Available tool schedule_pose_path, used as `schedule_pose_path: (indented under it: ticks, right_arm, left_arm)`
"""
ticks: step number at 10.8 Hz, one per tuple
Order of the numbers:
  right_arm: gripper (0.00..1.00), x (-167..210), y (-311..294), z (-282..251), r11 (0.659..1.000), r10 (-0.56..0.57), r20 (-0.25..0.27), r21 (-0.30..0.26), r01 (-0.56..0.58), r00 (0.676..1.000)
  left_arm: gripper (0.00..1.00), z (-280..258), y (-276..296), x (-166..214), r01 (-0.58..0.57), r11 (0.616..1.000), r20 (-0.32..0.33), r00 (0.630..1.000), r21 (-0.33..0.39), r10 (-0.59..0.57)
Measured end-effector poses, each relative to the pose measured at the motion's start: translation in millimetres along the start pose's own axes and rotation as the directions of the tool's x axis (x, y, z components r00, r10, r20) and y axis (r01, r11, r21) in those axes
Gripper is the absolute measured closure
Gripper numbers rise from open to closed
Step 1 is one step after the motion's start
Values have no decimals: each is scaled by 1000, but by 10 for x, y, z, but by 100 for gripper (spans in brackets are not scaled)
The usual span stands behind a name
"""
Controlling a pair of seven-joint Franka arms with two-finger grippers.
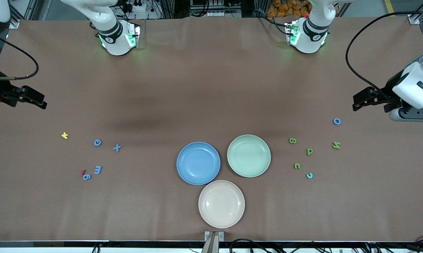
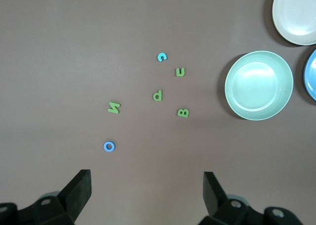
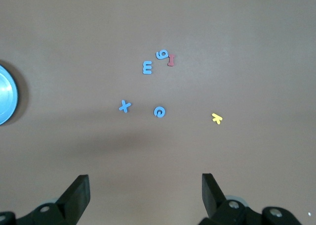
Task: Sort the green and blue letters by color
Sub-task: 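Reach the right gripper toward blue letters while the left gripper reaches green letters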
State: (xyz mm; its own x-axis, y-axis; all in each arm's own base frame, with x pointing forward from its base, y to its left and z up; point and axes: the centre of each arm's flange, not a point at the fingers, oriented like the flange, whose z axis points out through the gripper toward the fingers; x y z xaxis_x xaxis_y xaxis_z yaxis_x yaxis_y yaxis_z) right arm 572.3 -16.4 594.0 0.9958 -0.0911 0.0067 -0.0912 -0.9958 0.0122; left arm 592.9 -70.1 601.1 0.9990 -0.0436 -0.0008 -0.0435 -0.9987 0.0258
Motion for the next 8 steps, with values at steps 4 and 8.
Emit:
schedule_pose_path:
  ticks: [4, 8]
  right_arm:
    - [0, 84, -57, 1054, 1000, -9, -23, 3, 9, 1000]
    - [0, 111, -418, 1890, 994, 108, 8, 6, -108, 994]
  left_arm:
    - [0, 663, -98, 291, 9, 1000, 73, 997, 11, -10]
    - [0, 1750, -252, 491, 8, 1000, -16, 1000, 16, -7]
